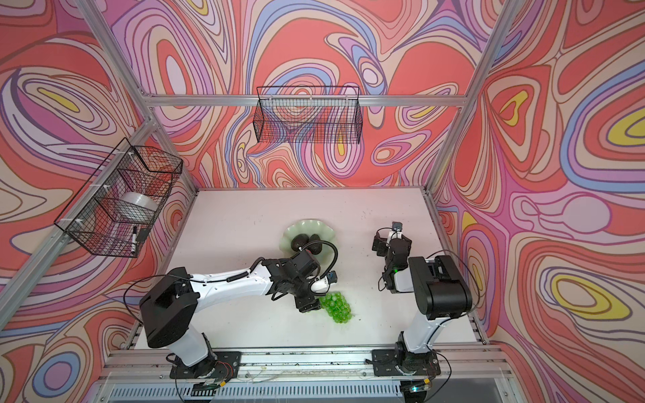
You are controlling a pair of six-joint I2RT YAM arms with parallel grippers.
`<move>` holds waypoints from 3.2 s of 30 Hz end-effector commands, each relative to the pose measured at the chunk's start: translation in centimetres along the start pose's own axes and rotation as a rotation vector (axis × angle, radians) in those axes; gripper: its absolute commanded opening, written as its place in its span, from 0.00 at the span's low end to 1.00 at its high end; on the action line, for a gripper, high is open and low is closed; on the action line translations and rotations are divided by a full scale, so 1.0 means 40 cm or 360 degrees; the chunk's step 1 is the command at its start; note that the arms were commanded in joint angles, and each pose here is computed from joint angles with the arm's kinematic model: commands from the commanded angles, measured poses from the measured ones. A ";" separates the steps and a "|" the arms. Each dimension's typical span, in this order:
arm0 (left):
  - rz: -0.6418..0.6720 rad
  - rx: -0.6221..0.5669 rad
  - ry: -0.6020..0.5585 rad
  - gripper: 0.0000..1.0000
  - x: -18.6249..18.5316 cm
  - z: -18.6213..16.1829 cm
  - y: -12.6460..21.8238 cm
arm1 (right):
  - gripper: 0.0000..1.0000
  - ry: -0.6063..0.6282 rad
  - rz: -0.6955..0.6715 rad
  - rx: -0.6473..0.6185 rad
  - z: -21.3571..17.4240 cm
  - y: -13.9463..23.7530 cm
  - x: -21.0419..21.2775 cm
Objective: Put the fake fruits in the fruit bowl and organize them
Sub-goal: 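Lift the grapes and carry them over the bowl with the left gripper, then lower the grapes onto the fruit in the bowl and open the left gripper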
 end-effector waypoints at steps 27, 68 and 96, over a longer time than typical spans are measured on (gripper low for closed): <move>-0.0135 0.0028 0.0097 0.54 0.014 0.021 -0.095 | 0.98 -0.0016 -0.0005 -0.0034 0.018 -0.002 -0.001; 0.0473 -0.0499 0.0081 0.18 0.167 0.172 0.411 | 0.98 -0.0016 -0.0004 -0.0035 0.018 -0.001 -0.001; 0.0746 -0.0535 0.0567 0.22 0.504 0.118 0.286 | 0.98 -0.0017 -0.0002 -0.0035 0.018 -0.002 0.000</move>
Point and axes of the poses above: each gripper's point midway between its finger pads, its own y axis back along the fingers, its own x axis along the line the jaws close on, z = x × y, the point moved 8 cm from there along y, back along the fingers, and after that the axes turned 6 degrees about -y, right-handed, at the moved point
